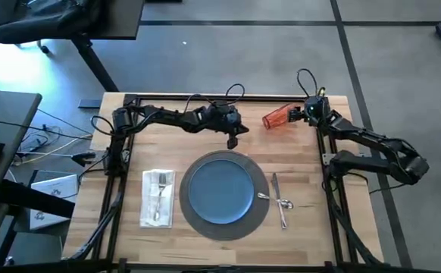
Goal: Set table place
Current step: Adjust the orange cup
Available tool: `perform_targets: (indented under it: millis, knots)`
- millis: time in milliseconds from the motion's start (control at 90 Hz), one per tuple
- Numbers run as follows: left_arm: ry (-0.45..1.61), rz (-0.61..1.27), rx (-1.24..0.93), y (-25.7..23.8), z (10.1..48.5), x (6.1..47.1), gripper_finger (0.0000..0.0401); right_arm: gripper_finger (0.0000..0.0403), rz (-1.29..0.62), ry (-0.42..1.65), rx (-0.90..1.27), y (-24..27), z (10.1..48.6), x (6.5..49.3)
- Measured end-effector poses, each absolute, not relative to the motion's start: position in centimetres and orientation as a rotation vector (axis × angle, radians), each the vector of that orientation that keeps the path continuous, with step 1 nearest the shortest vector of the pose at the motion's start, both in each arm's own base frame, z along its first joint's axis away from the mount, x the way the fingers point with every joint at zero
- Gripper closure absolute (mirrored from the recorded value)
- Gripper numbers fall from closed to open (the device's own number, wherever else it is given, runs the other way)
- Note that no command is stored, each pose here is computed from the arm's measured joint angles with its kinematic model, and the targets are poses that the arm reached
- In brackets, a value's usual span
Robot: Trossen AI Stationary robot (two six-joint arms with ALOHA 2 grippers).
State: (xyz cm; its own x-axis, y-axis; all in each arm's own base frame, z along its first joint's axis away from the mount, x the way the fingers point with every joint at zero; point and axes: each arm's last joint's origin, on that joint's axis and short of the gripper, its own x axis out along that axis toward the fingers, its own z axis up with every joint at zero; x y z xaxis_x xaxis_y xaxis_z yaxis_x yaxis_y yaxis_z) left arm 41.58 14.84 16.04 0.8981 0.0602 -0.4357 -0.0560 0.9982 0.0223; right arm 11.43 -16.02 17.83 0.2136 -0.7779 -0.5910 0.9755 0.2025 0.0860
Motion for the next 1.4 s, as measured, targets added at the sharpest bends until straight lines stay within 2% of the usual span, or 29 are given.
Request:
perform_targets:
  millis: [100, 278, 456, 622, 789, 1044, 1267, 1400]
  knots:
    - [0.45, 0.059, 0.014, 14.9, 16.0, 41.6, 0.04, 0.0183, -1.291, 0.482, 0.501, -16.9, 17.1, 11.6]
    - [0.451, 0.06, 0.015, 14.9, 15.9, 41.6, 0.04, 0.0183, -1.14, 0.499, 0.609, -17.9, 15.9, 11.8]
    - [0.454, 0.06, 0.023, 15.0, 15.9, 41.6, 0.04, 0.0183, -0.935, 0.536, 0.711, -16.8, 15.4, 12.7]
    - [0.465, 0.061, 0.02, 15.0, 15.8, 41.5, 0.04, 0.0183, -0.894, 0.627, 0.744, -15.5, 14.8, 13.3]
    - [0.499, 0.045, 0.032, 14.9, 15.5, 41.4, 0.04, 0.0183, -0.818, 0.587, 0.713, -14.6, 16.0, 13.8]
    - [0.503, -0.172, -0.035, 13.6, 15.3, 41.4, 0.04, 0.0183, -0.511, 0.508, 0.613, -10.7, 20.2, 14.5]
    - [0.498, -0.367, -0.051, 10.4, 15.4, 41.9, 0.04, 0.0183, -0.486, 0.644, 0.633, -7.2, 20.5, 13.5]
    - [0.554, -0.386, -0.001, 8.2, 14.9, 42.2, 0.04, 0.0183, -0.459, 0.679, 0.724, -5.9, 20.5, 12.8]
